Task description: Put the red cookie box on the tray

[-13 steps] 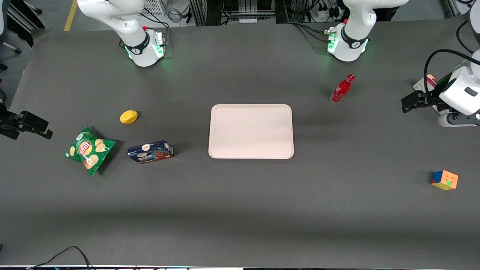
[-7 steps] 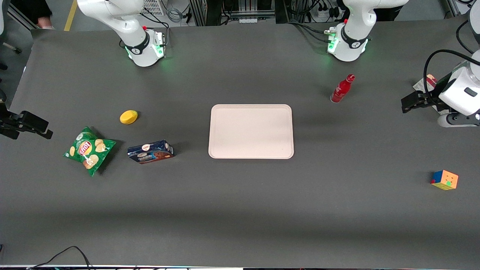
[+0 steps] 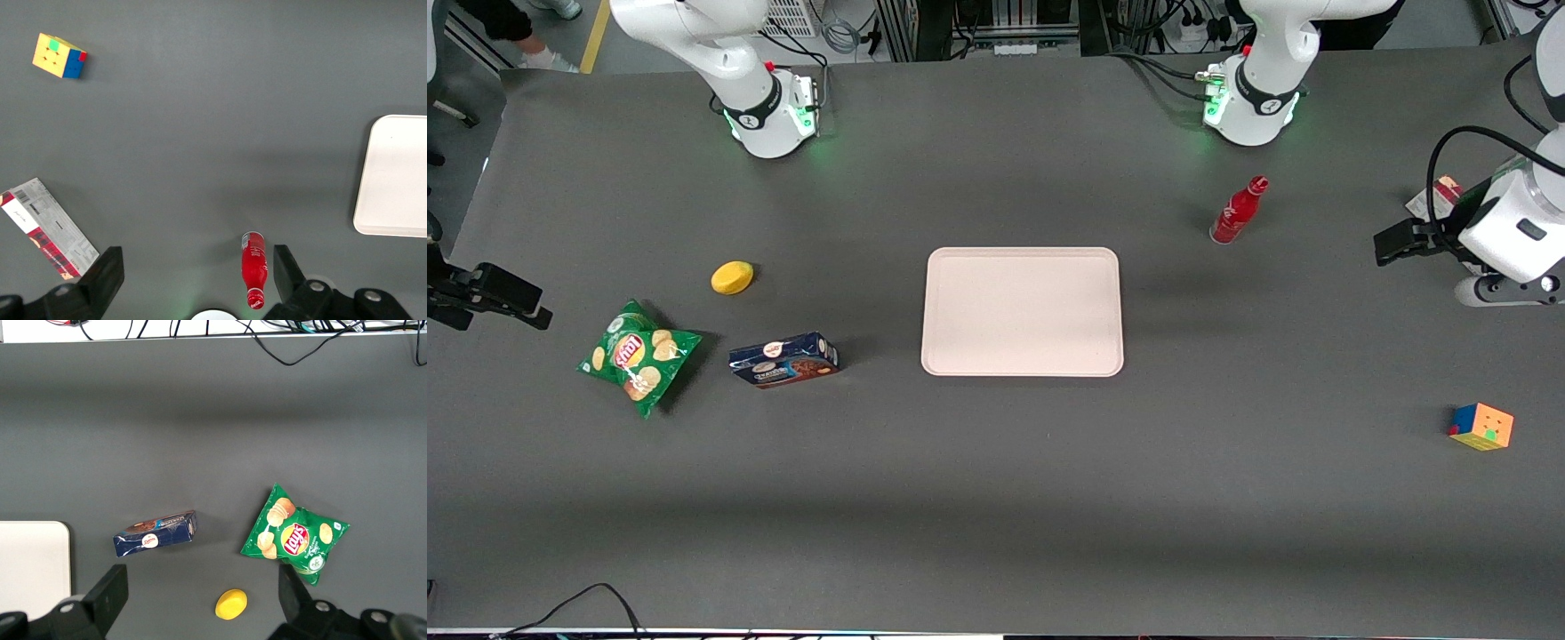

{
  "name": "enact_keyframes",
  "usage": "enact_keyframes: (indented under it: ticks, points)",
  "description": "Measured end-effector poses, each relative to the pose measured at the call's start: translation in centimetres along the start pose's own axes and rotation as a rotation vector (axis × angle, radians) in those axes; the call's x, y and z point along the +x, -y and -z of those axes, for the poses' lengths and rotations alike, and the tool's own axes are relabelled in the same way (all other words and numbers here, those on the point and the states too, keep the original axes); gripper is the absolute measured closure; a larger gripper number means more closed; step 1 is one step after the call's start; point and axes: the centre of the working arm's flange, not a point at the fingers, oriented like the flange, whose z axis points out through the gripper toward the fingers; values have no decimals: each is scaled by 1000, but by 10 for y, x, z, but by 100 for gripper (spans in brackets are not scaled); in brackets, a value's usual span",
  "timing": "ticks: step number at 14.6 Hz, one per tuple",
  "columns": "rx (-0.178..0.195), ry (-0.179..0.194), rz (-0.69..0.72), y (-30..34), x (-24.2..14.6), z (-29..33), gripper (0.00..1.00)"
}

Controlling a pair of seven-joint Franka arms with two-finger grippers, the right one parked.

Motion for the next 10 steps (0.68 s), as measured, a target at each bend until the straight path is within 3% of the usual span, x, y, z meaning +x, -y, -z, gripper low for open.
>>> enact_keyframes:
  ticks: [5,10]
  points:
    - [-1,27,41,23,8,-13,0]
    - [43,66,125,75,6,-22,0]
